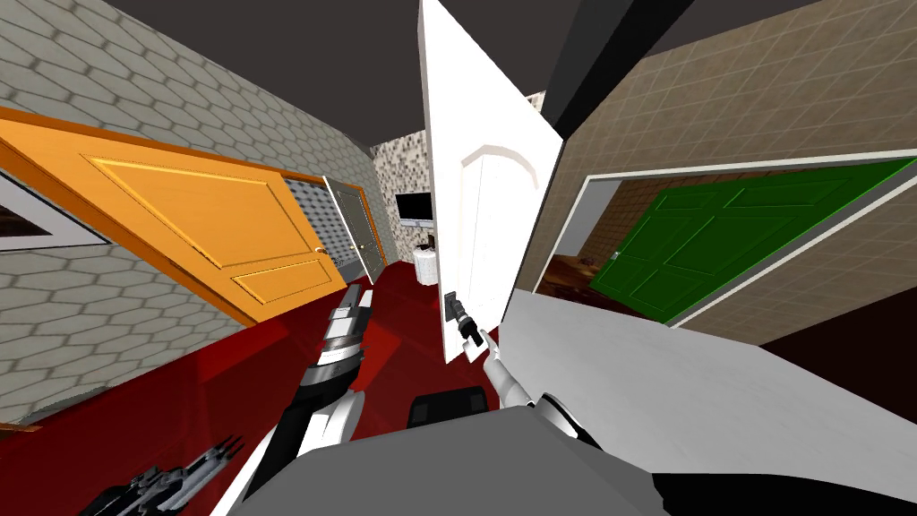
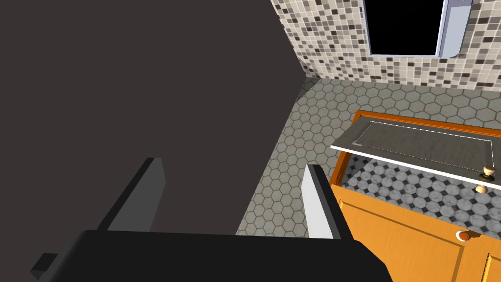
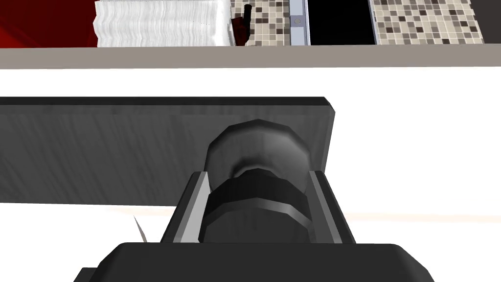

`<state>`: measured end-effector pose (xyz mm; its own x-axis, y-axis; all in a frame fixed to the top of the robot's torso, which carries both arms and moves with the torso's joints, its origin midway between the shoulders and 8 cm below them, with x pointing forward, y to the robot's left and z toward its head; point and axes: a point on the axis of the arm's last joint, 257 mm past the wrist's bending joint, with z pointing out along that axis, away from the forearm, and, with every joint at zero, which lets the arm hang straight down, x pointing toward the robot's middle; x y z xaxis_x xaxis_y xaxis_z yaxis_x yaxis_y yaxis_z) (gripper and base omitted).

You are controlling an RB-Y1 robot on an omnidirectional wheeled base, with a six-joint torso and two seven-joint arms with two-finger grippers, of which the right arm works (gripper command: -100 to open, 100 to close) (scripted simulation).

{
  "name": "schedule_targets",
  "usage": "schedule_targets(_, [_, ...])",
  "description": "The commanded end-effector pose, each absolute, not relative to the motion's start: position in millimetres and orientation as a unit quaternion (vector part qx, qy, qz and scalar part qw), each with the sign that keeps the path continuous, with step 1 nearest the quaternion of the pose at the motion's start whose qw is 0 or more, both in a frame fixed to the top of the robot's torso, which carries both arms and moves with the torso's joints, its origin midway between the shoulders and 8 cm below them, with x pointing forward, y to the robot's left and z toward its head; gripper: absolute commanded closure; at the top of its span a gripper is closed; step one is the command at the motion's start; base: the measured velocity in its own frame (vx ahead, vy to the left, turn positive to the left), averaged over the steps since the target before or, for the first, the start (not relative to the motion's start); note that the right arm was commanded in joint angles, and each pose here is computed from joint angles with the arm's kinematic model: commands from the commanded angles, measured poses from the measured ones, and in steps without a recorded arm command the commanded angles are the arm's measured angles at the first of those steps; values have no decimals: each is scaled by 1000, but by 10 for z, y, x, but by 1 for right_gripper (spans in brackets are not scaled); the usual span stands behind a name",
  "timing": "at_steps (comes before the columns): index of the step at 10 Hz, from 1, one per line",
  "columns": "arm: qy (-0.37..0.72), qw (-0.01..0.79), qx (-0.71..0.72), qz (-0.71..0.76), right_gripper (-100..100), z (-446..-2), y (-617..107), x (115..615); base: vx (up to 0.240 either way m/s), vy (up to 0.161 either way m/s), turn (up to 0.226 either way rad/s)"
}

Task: Push the door open

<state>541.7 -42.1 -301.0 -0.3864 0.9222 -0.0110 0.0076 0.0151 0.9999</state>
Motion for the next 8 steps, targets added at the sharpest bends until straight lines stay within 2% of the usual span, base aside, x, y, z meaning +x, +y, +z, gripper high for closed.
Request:
schedule_targets(1, [586,399,397,583,100,-2968,-495,5483,117,177,-69])
schedule_targets(3, [587,406,400,575,100,-2990,-620,5501,86,97,-38])
schedule_targets(8, [574,427,416,561,100,-2984,-950,5608,143,176,-79])
